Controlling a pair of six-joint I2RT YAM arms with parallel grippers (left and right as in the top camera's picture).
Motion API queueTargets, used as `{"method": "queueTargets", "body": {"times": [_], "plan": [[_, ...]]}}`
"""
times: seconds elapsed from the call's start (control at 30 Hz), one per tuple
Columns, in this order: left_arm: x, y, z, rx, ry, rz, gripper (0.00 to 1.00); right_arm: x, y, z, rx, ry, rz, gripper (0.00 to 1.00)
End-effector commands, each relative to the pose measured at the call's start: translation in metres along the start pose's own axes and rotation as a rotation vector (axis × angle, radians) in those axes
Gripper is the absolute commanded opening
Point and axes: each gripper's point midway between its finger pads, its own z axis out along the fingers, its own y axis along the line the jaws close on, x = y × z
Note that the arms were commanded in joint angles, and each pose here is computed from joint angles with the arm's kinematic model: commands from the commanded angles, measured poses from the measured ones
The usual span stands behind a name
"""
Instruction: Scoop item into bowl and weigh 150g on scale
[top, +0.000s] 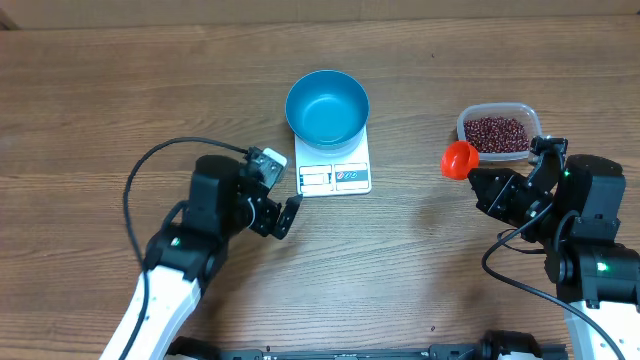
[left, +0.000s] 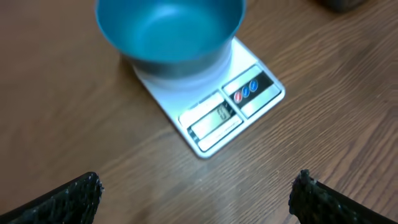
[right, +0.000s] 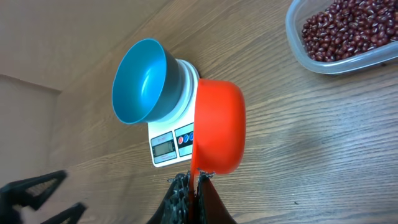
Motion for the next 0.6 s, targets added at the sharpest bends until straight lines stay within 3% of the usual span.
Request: {"method": "queueTargets", "body": {"times": [0.0,0.2,0.4,0.57], "plan": [[-0.013,-0.006,-0.022,0.0,-0.08,0.106,0.99,-0.008,0.003,-0.004,0.001,-0.027,-0.015,0.04],[-0.002,-0.002,-0.022,-0.021,-0.119,0.106,1.0,-0.008,0.003,-0.004,0.001,-0.026,-0.015,0.04],[-0.025,-0.011,-0.025,0.038,-0.233,0.136,1.0,-0.007,0.003,-0.004,0.003,-0.023,-0.013,0.04],[-0.018,-0.014,-0.023,0.054,-0.205,0.129,1.0,-0.007,0.003,-0.004,0.002,-0.023,-0.014,0.04]]}}
